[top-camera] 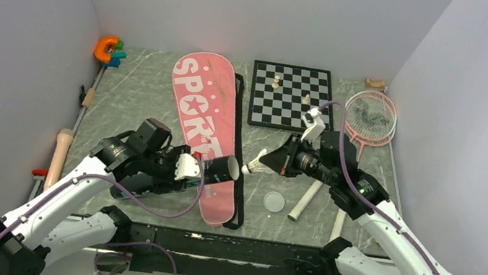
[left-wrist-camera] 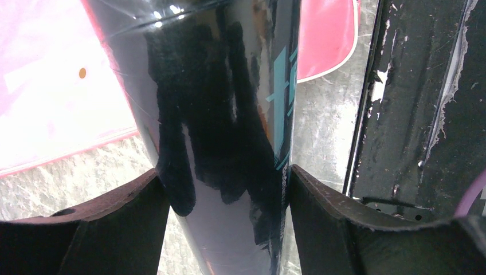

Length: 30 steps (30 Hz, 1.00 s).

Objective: Pack up the badminton gear

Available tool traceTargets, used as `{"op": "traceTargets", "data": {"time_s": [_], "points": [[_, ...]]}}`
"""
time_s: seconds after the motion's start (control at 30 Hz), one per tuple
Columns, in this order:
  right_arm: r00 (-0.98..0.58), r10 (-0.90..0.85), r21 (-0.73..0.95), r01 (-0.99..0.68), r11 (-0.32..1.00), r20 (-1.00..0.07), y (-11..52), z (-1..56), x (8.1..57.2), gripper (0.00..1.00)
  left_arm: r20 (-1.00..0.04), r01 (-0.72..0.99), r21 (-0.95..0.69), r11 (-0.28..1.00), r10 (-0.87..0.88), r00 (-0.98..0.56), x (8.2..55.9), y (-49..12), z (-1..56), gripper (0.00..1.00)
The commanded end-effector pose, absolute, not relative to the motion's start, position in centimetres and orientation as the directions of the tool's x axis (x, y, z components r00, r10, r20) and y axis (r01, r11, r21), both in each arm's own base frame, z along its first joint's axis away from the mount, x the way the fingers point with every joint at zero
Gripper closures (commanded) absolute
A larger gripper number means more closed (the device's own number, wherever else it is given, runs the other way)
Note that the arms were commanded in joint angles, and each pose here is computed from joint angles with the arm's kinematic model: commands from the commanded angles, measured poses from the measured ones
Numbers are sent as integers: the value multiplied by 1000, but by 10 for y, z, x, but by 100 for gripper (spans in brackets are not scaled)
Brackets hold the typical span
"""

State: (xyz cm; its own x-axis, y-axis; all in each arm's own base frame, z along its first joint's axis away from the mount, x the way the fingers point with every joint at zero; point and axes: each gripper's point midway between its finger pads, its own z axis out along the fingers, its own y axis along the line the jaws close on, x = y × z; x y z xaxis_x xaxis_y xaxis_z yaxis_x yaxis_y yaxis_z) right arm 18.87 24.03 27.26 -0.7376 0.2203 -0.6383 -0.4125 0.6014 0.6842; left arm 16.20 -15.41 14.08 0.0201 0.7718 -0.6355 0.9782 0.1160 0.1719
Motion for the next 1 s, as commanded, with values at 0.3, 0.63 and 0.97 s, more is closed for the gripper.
{"op": "traceTargets", "data": {"time_s": [0.3,0.63,0.97], "points": [[-703,230,707,-522,477,-673,304,311,186,100,-682,967,218,128,730,57,174,-167,168,68],[-689,270,722,-529,446,-672,323,311,194,99,-730,963,201,180,682,25,177,-175,183,69],[-665,321,726,-522,447,-675,298,329,187,37,-761,967,178,181,649,19,173,-182,195,69]]}}
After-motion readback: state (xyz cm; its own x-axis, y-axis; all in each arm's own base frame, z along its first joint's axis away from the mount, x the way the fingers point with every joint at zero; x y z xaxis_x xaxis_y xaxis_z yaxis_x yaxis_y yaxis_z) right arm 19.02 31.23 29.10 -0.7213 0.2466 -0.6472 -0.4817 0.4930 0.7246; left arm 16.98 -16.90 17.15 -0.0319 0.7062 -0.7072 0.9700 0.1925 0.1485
